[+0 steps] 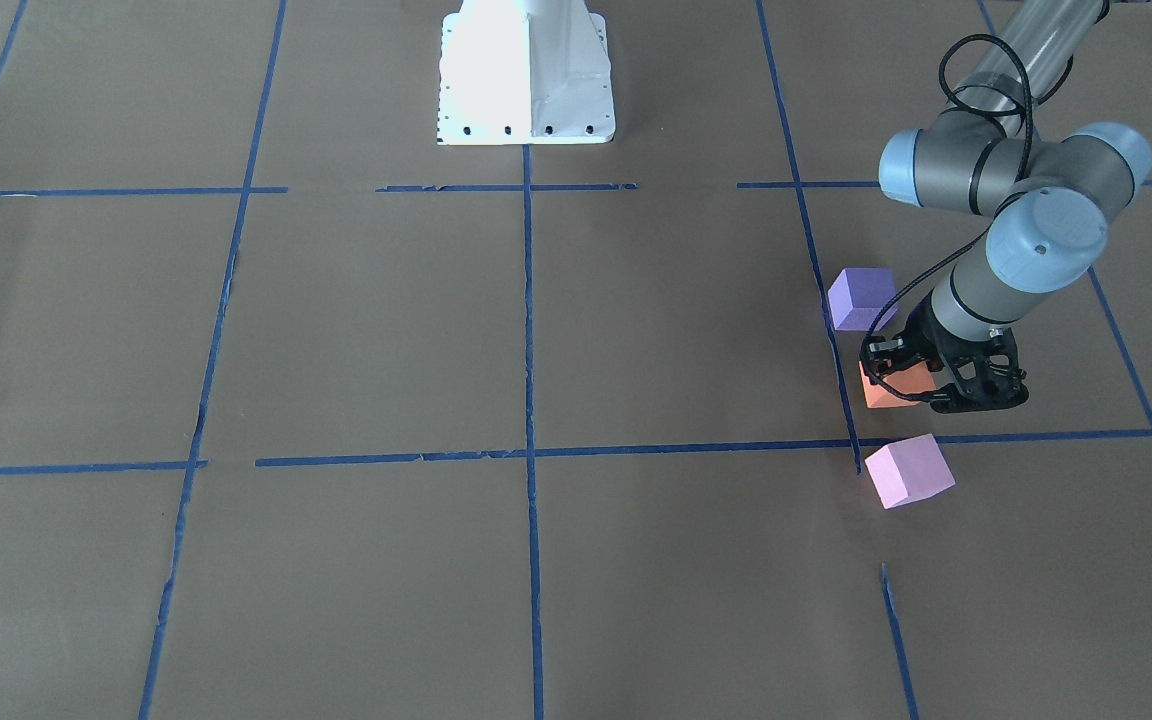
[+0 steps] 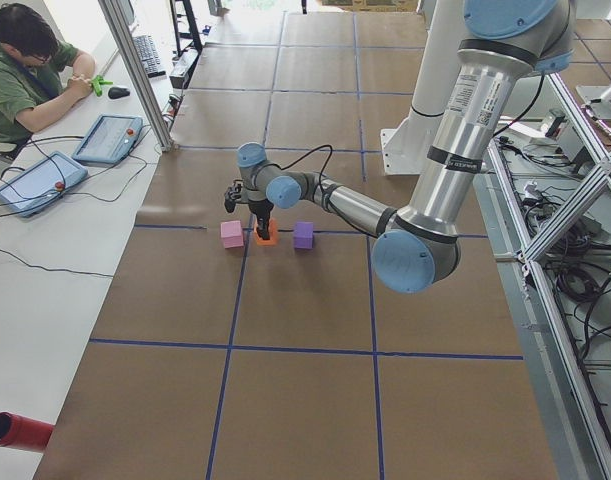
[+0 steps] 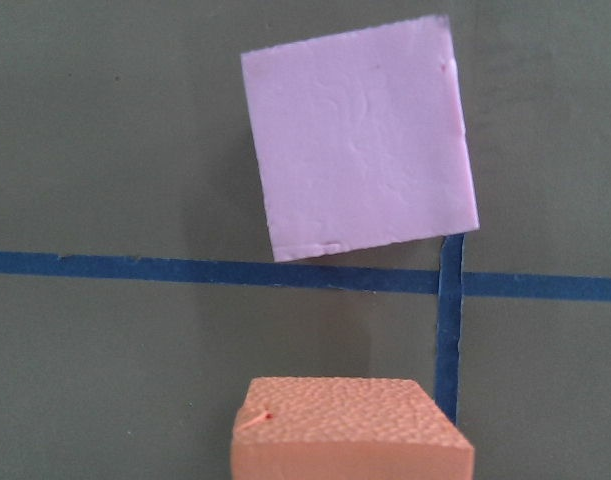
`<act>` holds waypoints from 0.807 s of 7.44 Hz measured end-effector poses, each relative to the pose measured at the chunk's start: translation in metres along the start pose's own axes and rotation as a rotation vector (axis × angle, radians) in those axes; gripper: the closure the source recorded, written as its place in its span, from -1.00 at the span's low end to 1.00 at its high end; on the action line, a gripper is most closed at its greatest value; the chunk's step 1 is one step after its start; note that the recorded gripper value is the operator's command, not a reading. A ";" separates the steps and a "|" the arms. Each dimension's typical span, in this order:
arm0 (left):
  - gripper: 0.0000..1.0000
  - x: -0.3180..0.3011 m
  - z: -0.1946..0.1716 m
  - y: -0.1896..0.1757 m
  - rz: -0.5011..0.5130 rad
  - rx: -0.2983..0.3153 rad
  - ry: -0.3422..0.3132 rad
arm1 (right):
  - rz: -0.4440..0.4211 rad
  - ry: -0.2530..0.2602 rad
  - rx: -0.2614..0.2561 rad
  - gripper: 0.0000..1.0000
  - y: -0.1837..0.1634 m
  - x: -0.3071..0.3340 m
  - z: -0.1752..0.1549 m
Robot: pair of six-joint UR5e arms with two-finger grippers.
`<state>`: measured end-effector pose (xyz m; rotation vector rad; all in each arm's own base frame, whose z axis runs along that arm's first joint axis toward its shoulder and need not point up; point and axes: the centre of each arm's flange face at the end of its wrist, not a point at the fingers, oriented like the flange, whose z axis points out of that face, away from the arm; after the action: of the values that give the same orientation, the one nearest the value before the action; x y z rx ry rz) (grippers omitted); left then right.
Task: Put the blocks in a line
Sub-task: 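Lower the orange cube between the pink and purple cubes and open the left gripper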
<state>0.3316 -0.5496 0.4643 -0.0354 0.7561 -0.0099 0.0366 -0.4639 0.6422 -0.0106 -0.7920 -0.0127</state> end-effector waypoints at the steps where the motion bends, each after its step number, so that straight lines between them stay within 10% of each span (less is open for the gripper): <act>1: 1.00 0.001 0.000 0.001 0.003 -0.011 0.011 | 0.000 0.000 0.000 -1.00 0.000 0.000 0.000; 3: 1.00 0.003 -0.001 0.002 0.006 -0.022 0.022 | -0.001 0.000 -0.001 -1.00 0.000 0.000 0.000; 6: -0.99 0.003 0.001 0.003 0.006 -0.027 0.024 | 0.000 0.000 0.000 -1.00 0.000 0.000 0.000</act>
<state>0.3343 -0.5465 0.4626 -0.0583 0.7801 0.0056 0.0366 -0.4640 0.6420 -0.0103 -0.7920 -0.0129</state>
